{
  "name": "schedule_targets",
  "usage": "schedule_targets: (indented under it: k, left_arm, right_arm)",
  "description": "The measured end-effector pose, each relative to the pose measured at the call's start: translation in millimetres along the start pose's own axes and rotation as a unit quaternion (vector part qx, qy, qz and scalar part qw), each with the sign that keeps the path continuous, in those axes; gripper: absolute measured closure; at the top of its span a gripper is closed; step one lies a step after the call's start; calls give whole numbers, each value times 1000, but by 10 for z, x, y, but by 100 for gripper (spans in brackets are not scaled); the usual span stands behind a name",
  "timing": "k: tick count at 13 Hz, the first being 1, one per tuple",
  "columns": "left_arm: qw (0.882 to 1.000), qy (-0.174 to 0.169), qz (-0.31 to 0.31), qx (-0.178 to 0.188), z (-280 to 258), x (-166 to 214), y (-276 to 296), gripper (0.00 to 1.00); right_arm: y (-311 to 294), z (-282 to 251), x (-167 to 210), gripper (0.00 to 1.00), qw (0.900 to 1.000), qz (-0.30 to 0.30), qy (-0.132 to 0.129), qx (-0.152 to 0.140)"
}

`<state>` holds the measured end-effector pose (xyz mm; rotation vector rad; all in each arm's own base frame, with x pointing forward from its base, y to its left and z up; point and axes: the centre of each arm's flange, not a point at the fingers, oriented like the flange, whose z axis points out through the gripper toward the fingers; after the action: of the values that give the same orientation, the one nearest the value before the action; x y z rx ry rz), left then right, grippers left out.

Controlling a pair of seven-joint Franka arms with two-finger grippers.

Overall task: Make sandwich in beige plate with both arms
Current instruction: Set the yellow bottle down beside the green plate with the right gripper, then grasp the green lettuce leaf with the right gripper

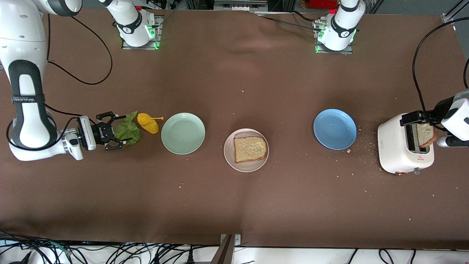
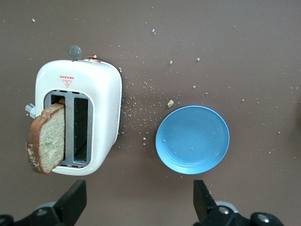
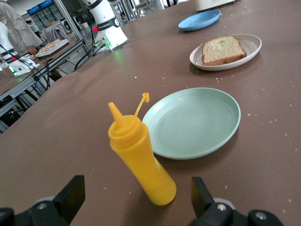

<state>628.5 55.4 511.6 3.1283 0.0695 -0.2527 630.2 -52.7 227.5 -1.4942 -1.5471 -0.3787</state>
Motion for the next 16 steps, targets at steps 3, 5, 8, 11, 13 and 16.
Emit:
schedule_targets:
  k: [3, 5, 8, 11, 13, 16]
  left_arm:
    - [1000, -4, -3, 0, 50, 21, -39, 0]
    - [1000, -4, -5, 0, 50, 20, -57, 0]
    - [1000, -4, -7, 0, 51, 19, -86, 0]
    - [1000, -5, -16, -1, 55, 13, -195, 0]
    - [1000, -5, -18, -1, 55, 11, -226, 0]
    - [1000, -5, -18, -1, 57, 11, -227, 0]
  right_arm:
    - [-75, -318, 41, 0, 990, 105, -89, -38]
    - [-13, -339, 27, 0, 973, 168, -144, -67]
    - [127, -104, 29, 0, 939, 264, -192, -109]
    - [203, 139, 111, 0, 886, 365, -243, -150]
    - [178, 309, 37, 0, 859, 410, -250, -176]
    - [93, 588, -138, 0, 813, 473, -268, -206]
